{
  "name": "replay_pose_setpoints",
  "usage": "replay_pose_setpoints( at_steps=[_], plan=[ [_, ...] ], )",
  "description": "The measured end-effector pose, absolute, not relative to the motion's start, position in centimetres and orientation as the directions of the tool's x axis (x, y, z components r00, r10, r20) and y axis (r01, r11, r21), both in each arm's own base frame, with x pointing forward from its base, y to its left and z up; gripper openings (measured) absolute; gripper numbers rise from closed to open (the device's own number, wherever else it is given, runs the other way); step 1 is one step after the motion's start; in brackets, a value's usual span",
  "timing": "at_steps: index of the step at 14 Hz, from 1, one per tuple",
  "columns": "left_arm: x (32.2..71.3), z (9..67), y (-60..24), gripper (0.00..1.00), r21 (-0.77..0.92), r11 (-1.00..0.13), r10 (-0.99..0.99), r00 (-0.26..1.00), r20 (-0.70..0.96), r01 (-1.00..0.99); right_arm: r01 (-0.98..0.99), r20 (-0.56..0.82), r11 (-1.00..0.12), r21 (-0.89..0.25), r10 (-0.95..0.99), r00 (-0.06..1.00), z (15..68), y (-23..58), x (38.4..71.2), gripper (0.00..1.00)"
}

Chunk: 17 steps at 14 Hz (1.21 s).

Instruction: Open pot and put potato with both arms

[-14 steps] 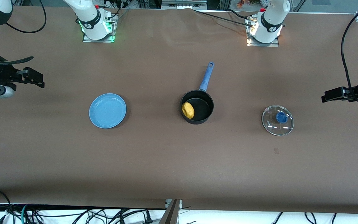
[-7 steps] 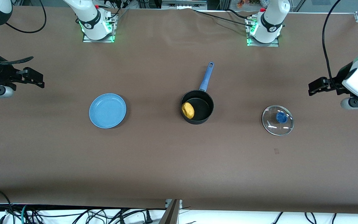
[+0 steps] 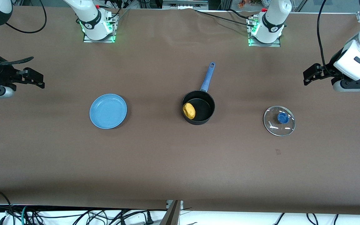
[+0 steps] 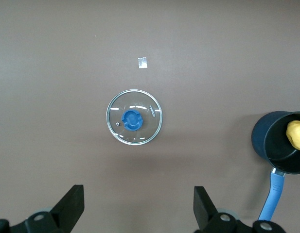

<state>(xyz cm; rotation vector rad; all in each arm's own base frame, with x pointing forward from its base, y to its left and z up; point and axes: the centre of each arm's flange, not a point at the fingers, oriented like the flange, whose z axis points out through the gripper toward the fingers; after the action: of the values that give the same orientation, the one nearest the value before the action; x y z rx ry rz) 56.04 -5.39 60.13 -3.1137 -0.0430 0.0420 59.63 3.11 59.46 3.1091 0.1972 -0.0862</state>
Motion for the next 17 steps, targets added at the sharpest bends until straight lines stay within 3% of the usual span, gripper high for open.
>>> replay_pose_setpoints(
  at_steps=[17],
  plan=[
    [56.3,63.1,-4.2,1.0,-0.011,-0.999,0.053,0.998,0.034,0.053,0.127,-0.092,-0.992,0.019,0.125,0.988,59.1,3.1,59.2,1.0]
  ],
)
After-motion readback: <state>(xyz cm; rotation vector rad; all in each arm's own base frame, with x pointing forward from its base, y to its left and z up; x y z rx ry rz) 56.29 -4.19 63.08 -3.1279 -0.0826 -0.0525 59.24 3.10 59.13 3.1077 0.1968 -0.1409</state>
